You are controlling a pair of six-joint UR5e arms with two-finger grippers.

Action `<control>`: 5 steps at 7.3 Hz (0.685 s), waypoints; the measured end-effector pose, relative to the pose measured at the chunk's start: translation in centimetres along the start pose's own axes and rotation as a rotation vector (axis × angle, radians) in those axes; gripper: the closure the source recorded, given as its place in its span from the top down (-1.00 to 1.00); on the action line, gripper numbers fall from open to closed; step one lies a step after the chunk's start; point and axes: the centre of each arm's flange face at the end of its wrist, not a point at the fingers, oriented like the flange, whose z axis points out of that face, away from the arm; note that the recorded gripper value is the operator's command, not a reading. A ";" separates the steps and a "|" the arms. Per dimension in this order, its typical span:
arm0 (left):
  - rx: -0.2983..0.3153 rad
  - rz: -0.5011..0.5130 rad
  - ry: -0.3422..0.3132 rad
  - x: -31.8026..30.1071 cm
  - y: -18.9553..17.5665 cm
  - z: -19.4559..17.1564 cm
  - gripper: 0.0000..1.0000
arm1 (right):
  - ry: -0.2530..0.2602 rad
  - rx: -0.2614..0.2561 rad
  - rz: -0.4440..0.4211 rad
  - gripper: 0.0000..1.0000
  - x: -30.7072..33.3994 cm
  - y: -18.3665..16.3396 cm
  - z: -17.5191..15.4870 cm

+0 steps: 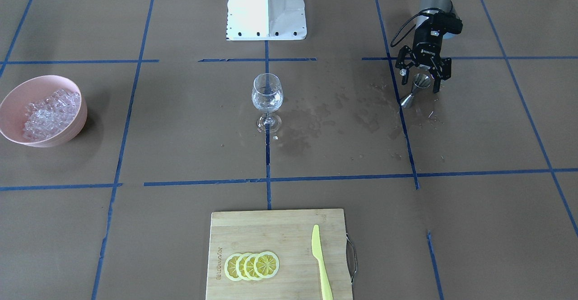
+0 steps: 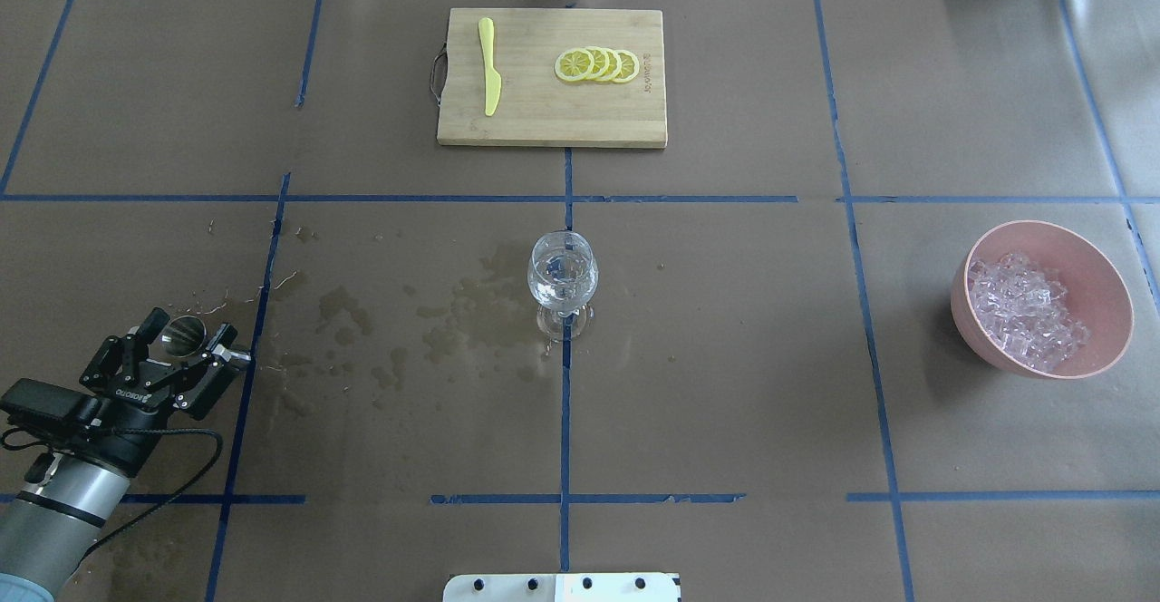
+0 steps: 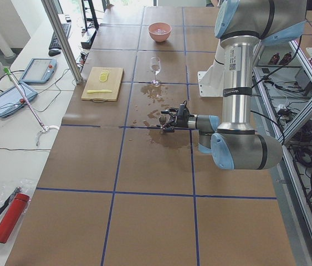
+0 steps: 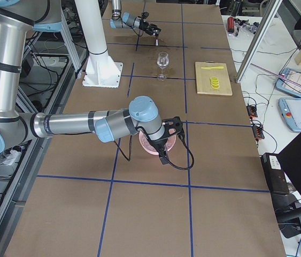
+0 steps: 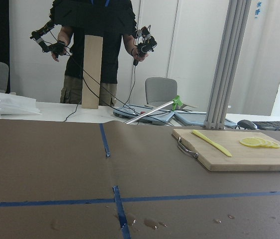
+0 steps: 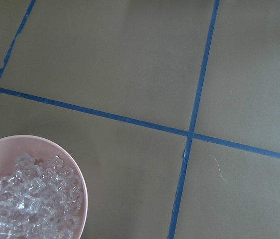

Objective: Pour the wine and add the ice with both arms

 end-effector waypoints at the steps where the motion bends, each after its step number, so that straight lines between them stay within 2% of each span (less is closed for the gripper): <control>1: 0.007 -0.002 0.006 0.5 -0.7 -0.1 1.00 | 0.000 0.000 0.000 1.00 0.0 0.0 0.0; 5: 0.078 0.044 0.068 0.7 -4.2 -1.0 0.99 | -0.001 0.000 0.000 1.00 0.0 0.0 0.0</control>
